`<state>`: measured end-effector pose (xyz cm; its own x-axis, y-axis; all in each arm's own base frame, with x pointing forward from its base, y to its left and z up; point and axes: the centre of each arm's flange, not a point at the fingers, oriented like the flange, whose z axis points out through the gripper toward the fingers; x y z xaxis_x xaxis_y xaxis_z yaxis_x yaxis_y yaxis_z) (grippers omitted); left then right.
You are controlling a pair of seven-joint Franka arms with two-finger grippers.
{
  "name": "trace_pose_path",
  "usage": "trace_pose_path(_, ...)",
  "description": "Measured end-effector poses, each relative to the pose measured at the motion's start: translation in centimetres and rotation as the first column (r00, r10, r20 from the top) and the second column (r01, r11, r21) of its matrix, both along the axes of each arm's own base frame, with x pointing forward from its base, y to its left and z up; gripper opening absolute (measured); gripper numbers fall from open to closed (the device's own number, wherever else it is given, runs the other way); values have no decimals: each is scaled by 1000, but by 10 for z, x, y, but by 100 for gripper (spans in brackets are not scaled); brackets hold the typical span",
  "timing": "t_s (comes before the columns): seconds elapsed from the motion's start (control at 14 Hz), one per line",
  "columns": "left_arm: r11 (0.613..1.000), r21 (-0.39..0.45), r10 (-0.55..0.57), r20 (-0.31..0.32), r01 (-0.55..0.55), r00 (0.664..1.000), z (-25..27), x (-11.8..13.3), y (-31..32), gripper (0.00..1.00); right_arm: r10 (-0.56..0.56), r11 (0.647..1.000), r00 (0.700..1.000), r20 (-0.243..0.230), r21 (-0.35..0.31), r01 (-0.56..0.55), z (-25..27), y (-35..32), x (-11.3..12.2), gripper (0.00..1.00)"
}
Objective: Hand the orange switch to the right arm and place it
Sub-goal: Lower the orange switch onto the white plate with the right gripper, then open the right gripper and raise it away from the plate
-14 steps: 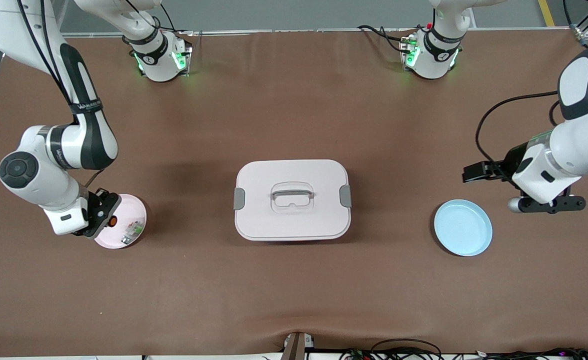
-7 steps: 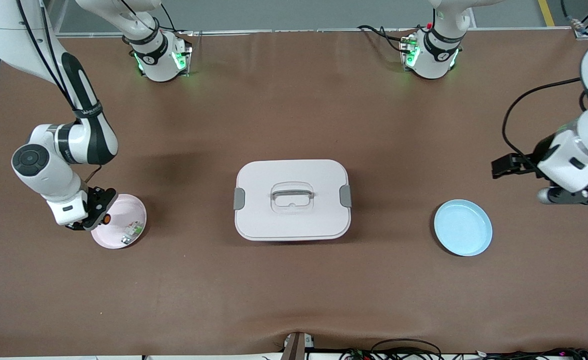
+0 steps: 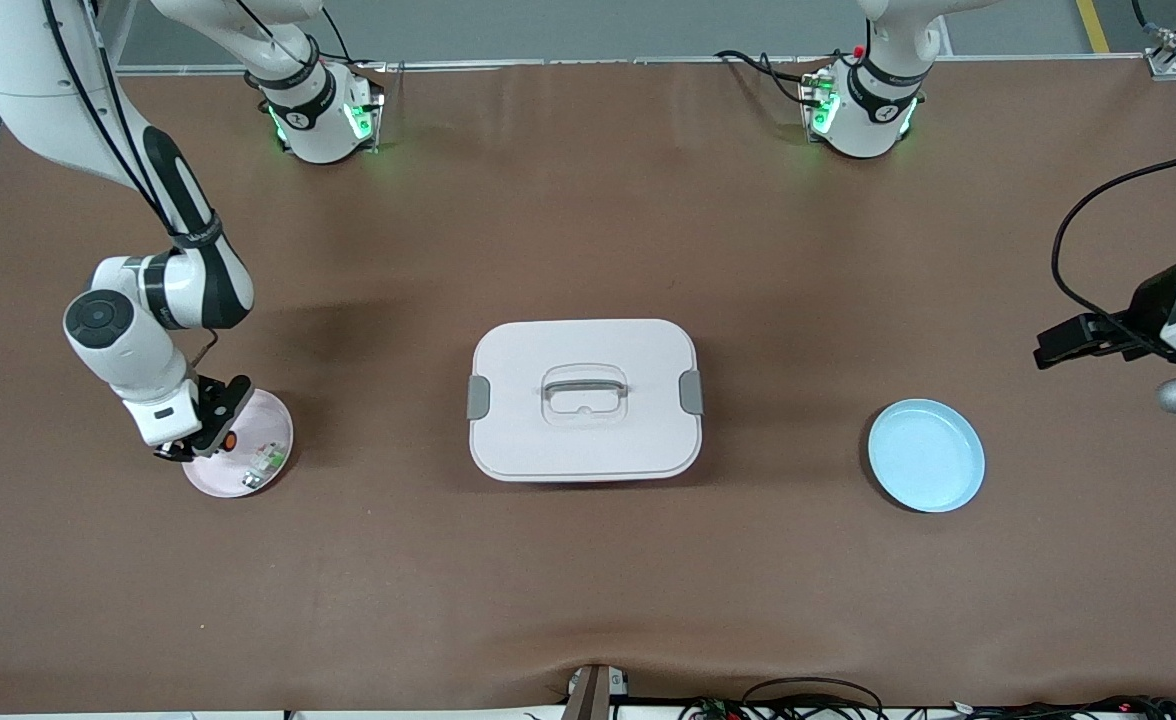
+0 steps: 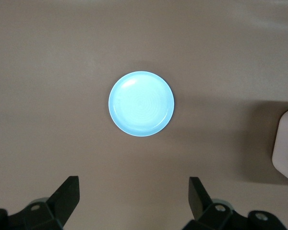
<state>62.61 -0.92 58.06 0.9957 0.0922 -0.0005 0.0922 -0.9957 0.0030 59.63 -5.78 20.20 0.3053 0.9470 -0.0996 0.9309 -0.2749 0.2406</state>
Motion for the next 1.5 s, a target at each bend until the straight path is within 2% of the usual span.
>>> trace_pose_path(0.28,1000,10,-11,44,11,999,5,-18,-12,100,3,1000,1000,2,3,-3,-8,0,-2,42)
trace_pose_path(0.5,1000,-14,3,93,-2,996,-10,-43,-21,100,-1,1000,1000,6,6,1,-12,1,-3,42)
trace_pose_path(0.71,1000,-10,25,106,-24,994,-14,-61,-14,100,-16,1000,1000,0,10,16,-20,1,-5,42)
trace_pose_path(1.28,998,-32,49,131,-45,990,2,-86,-14,100,-56,998,998,1,18,56,-23,0,-6,42)
trace_pose_path(1.35,999,-29,50,139,-46,989,7,-91,-15,100,-58,998,998,1,18,58,-23,-1,-6,48)
trace_pose_path(1.5,999,-25,49,155,-46,987,16,-98,-17,100,-66,998,998,1,17,66,-23,-6,-6,68)
